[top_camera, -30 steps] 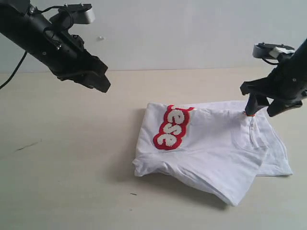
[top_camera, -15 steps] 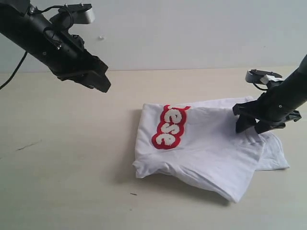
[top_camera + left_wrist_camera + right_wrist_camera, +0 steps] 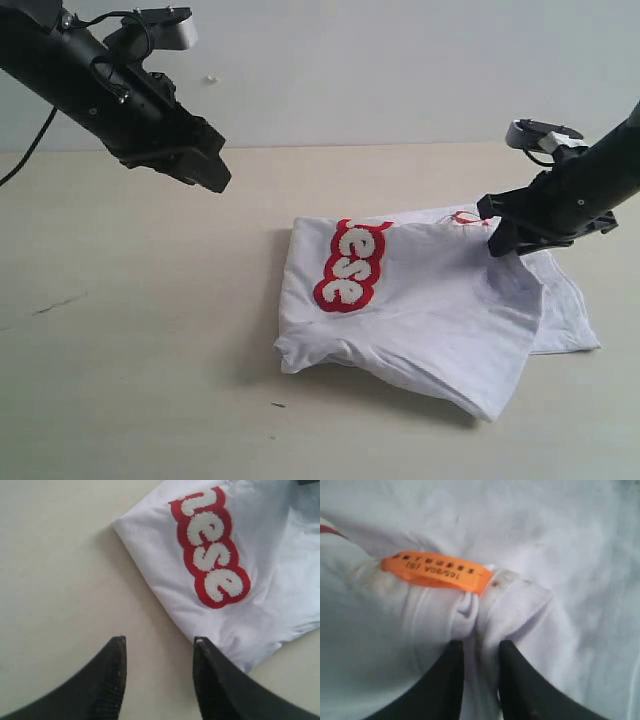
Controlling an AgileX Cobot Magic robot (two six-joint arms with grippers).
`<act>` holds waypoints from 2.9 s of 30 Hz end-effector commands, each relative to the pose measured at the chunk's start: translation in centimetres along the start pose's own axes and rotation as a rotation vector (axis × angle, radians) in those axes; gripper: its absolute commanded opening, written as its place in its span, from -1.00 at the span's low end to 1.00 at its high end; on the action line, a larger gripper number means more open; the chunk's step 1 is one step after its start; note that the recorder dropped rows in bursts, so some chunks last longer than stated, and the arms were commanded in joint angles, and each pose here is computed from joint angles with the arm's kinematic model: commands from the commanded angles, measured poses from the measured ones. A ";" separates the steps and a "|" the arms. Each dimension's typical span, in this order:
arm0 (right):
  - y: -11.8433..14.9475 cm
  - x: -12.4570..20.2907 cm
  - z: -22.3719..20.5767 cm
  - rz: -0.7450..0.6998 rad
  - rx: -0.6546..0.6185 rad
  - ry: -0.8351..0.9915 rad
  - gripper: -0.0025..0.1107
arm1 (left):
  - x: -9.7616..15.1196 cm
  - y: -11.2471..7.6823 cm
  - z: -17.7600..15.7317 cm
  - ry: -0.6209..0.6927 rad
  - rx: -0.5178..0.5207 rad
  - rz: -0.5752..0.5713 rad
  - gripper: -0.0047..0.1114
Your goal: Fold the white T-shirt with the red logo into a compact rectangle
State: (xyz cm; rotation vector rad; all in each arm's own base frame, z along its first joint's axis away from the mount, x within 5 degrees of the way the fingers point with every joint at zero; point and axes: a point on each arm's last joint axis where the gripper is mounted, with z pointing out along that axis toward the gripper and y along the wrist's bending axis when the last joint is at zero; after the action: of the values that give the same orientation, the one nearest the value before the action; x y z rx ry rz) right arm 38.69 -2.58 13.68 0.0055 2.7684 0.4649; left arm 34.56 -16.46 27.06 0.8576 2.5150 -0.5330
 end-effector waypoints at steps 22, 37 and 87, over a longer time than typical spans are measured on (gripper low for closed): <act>1.0 0.9 2.8 -0.074 0.045 0.083 -0.07 | 0.1 -0.1 -0.1 0.002 0.008 -0.007 -0.18; 1.8 1.4 4.4 -0.109 0.052 0.131 -0.69 | 0.0 0.0 -0.1 -0.009 0.001 -0.006 -0.18; -12.8 -6.5 -7.4 -0.259 1.526 -0.002 -0.39 | 0.0 0.2 -0.1 -0.009 -0.027 0.009 -0.18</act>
State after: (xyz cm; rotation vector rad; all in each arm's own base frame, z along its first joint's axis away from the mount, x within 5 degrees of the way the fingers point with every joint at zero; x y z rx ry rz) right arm 42.67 -16.53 17.88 -0.0077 2.3902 -1.6324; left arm 34.80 -16.32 27.06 0.8605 2.4976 -0.4950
